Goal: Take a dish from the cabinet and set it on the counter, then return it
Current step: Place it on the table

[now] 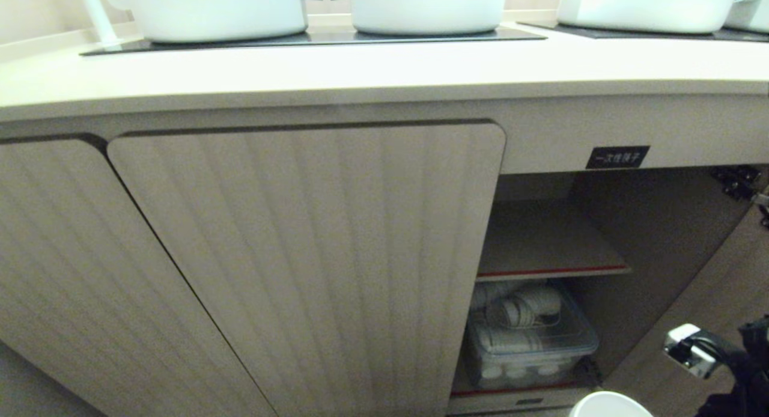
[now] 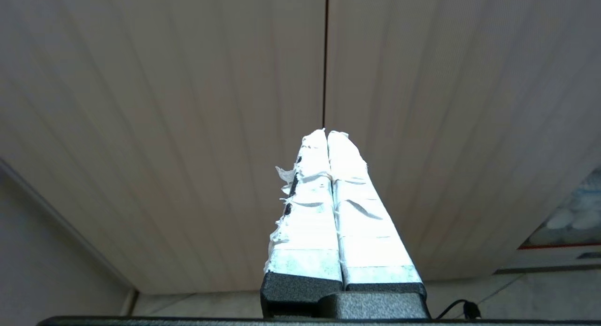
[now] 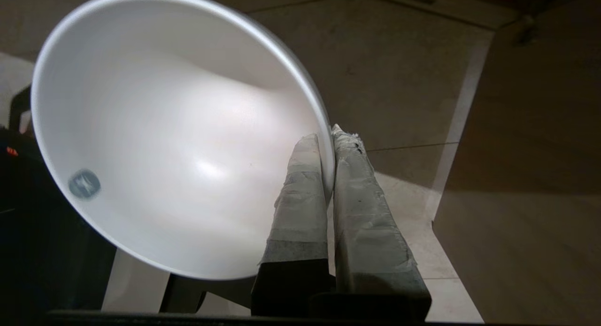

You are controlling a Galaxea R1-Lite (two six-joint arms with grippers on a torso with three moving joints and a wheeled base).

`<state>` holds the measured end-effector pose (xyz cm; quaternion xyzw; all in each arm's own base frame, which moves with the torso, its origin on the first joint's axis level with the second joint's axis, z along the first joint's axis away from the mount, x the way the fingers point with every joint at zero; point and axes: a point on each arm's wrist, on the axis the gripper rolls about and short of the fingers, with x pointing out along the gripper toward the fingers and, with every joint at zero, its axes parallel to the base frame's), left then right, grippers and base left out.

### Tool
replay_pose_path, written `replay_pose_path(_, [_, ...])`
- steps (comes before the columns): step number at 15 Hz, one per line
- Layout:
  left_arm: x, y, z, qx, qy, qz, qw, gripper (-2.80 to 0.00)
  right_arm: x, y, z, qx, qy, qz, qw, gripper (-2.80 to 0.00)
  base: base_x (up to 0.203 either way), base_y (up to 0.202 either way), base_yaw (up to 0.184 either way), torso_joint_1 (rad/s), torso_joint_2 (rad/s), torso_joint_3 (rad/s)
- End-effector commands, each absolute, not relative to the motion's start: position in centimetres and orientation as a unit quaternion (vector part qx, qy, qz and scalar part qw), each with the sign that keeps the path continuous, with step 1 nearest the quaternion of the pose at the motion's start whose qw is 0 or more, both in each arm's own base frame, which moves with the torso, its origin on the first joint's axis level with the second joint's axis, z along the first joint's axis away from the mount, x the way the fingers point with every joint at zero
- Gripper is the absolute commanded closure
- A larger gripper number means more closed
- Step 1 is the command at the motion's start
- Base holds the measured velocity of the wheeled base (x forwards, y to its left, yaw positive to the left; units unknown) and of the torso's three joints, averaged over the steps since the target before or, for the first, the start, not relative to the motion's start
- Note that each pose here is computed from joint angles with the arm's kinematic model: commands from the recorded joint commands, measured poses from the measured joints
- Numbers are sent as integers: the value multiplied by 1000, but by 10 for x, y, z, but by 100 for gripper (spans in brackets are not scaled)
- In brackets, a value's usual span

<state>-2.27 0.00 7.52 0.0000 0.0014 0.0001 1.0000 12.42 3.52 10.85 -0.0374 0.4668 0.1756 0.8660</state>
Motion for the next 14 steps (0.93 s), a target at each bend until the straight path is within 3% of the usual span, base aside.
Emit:
replay_pose_path(1, [-23,0,75,0,0,0,1000,0,125,35,108,-37,468,177,865,0,0,0,0,134,-610,-305])
replay_pose_path(14, [-23,0,75,0,0,1,1000,0,127,36,108,-38,469,177,864,0,0,0,0,176,-486,-294])
